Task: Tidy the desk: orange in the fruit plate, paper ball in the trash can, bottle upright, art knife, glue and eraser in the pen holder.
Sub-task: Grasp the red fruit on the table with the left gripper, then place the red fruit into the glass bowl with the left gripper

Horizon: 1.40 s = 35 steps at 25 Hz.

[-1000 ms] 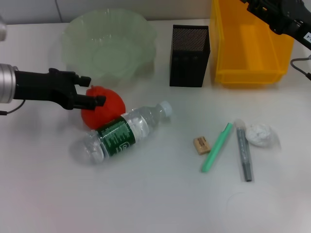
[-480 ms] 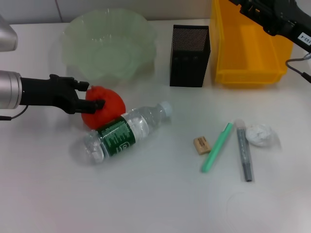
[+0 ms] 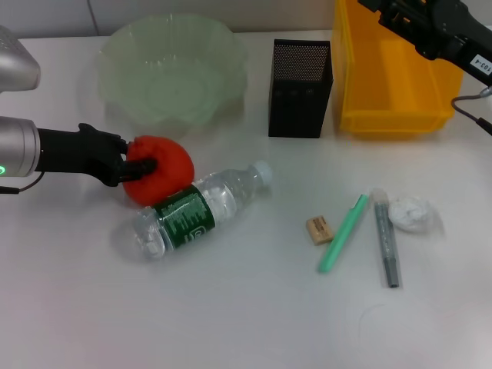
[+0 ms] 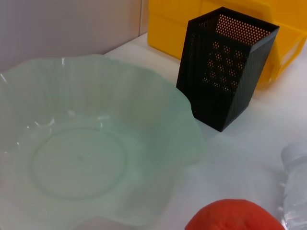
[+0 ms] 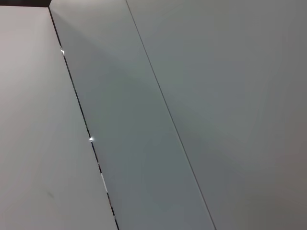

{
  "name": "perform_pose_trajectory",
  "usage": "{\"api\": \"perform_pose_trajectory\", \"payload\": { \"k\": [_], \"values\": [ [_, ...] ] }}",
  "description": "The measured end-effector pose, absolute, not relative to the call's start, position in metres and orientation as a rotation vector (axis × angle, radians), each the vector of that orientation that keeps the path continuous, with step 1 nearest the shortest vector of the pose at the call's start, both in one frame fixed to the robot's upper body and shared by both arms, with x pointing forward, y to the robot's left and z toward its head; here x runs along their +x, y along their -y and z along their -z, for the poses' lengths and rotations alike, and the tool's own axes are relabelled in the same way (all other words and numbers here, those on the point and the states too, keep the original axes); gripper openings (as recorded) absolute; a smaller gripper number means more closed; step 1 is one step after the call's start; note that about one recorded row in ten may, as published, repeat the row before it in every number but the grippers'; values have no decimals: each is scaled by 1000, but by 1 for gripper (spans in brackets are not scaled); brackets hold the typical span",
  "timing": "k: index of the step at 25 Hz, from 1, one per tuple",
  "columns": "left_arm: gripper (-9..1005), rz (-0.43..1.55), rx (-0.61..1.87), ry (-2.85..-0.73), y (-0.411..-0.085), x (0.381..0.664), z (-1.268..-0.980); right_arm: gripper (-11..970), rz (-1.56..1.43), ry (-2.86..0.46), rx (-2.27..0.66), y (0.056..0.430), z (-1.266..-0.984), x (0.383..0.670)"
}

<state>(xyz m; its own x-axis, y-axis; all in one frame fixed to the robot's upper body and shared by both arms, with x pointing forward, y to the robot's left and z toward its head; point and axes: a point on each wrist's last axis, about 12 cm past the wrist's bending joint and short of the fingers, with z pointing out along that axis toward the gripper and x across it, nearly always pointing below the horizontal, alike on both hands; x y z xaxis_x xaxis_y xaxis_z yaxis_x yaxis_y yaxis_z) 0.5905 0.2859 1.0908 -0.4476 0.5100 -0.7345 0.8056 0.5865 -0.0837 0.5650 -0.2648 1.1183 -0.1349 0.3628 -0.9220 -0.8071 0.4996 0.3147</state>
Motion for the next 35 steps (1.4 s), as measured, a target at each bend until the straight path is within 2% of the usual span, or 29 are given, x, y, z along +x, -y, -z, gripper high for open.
{"api": "perform_pose_trajectory", "payload": {
  "k": [2, 10, 22, 30, 35],
  "values": [
    [446, 555, 1055, -2134, -286, 590, -1091, 694, -1061, -1359, -424, 265, -1118, 564],
    [283, 550, 1073, -2123, -293, 589, -1094, 694, -1067, -1354, -407, 266, -1117, 563],
    [174, 540, 1088, -2076, -308, 590, -1115, 693, -1071, -1345, -396, 265, -1117, 563],
    [115, 648, 1088, -1889, -316, 587, -1143, 693, -1079, -1355, -380, 265, -1114, 562],
    [85, 608, 1036, -1814, -311, 596, -1147, 692, -1083, -1354, -378, 264, -1113, 561]
  ]
}}
